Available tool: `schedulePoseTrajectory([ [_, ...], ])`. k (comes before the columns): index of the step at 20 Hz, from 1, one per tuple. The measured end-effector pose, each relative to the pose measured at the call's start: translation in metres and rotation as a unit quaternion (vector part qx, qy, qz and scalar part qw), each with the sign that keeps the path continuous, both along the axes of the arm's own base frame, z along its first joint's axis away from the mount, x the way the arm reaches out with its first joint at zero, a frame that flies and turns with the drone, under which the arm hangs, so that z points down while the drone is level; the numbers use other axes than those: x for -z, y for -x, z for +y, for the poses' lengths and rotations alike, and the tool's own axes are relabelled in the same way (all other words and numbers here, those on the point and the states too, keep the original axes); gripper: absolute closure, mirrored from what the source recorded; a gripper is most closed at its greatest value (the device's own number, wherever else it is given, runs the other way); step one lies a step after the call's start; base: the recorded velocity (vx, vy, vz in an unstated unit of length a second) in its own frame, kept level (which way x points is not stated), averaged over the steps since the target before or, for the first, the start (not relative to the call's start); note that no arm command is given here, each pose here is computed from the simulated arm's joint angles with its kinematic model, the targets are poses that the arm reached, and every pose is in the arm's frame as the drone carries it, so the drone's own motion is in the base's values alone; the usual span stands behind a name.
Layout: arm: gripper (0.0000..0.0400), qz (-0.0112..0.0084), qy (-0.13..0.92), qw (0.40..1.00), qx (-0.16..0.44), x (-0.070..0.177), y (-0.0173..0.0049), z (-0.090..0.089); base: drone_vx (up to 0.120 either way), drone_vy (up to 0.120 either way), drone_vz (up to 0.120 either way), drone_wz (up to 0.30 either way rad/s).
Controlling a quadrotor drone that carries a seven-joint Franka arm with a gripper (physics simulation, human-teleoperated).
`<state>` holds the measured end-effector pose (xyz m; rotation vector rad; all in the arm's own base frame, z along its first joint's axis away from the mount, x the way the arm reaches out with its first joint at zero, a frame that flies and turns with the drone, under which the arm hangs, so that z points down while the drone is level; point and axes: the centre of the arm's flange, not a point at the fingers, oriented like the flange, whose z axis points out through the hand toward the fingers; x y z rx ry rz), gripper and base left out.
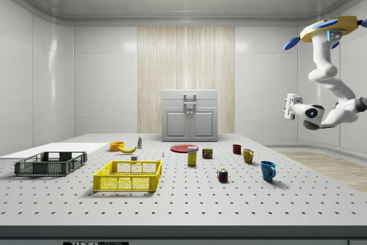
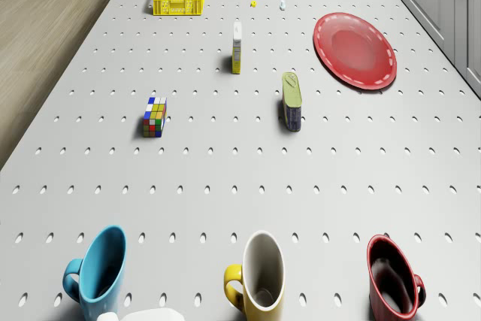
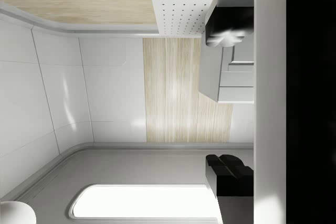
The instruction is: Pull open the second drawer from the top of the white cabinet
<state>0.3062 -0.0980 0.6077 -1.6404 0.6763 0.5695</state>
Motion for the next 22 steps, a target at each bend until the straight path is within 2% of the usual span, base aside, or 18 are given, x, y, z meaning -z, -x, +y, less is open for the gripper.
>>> schedulePoseTrajectory([
  [13,0.01,0.0005,-0.076,0.997,-0.001,0.015,-0.0003,-0.002,0.12,-0.12,0.068,0.0],
  [22,0.01,0.0006,-0.082,0.997,-0.001,0.016,-0.0004,-0.002,0.12,-0.12,0.004,0.0],
])
